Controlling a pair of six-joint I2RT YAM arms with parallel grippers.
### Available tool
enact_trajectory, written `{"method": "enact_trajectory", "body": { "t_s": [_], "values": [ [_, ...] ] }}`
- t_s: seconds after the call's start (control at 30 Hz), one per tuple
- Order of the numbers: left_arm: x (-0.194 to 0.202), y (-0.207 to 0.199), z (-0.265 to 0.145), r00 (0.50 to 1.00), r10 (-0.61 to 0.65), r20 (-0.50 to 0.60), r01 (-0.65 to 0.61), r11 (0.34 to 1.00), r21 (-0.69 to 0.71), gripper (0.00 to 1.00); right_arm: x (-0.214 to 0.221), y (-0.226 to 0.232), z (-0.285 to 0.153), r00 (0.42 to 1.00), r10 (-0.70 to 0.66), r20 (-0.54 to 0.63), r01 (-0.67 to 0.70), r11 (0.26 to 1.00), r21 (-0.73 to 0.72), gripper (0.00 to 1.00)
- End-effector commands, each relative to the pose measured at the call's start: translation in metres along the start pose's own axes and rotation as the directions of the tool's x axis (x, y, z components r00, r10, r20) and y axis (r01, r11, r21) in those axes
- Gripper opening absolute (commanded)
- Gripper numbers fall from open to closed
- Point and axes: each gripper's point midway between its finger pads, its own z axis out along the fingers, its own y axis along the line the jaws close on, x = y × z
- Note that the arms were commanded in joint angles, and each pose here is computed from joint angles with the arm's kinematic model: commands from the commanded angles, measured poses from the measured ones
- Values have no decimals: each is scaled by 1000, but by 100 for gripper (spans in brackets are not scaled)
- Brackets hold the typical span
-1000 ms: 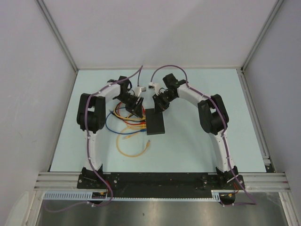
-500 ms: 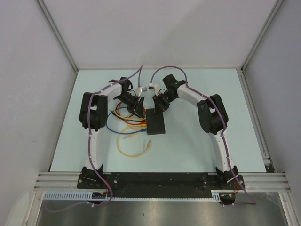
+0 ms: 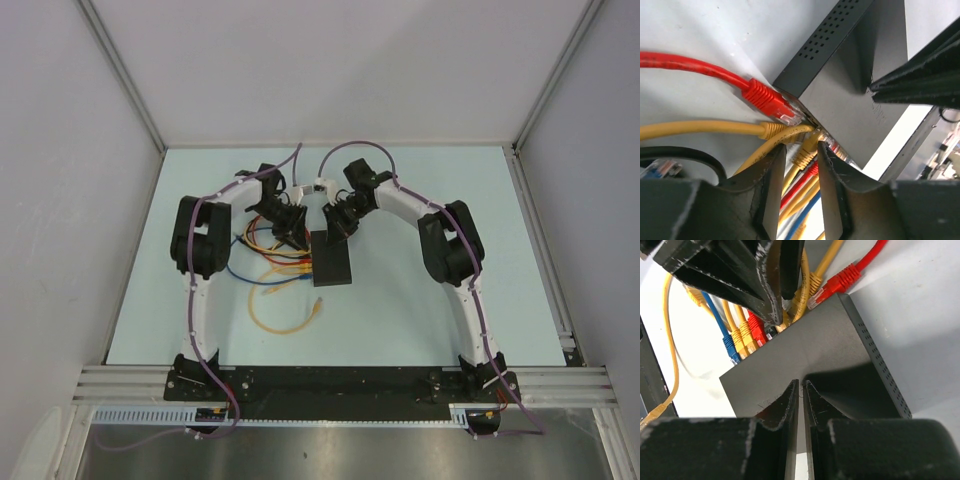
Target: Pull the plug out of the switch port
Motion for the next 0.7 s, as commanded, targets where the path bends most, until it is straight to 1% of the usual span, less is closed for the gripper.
{"method": "enact_trajectory", "body": {
  "t_s": [0.0, 0.07, 0.13, 0.27, 0.3, 0.37, 0.4, 0.67],
  "values": [
    [7, 10, 23, 999, 13, -37, -16, 996, -90, 38, 14, -7, 8, 999, 10, -39, -9, 1000, 23, 13],
    [8, 10, 25, 999, 14, -44, -18, 994, -107, 36, 15, -7, 9, 999, 10, -43, -9, 1000, 22, 13],
    [8, 10, 24, 999, 12, -44, -17, 992, -125, 27, 17, -8, 10, 998, 19, -52, -17, 1000, 22, 14],
    [11, 14, 24, 999, 0, -51, -8, 987, -158, 20, 20, -11, 12, 998, 22, -56, -20, 999, 36, 14],
    [12, 14, 24, 999, -1, -52, -7, 987, -157, 14, 19, -10, 12, 998, 20, -53, -18, 999, 40, 14],
    [14, 16, 24, 998, -3, -58, -7, 986, -166, 8, 21, -12, 13, 998, 28, -58, -26, 999, 48, 13],
    [14, 15, 25, 998, -4, -61, -6, 986, -165, 0, 21, -13, 13, 998, 26, -56, -24, 998, 50, 14],
    [17, 8, 18, 997, 2, -79, -14, 989, -150, 0, 23, -14, 15, 998, 30, -62, -26, 998, 62, 15]
  ]
}}
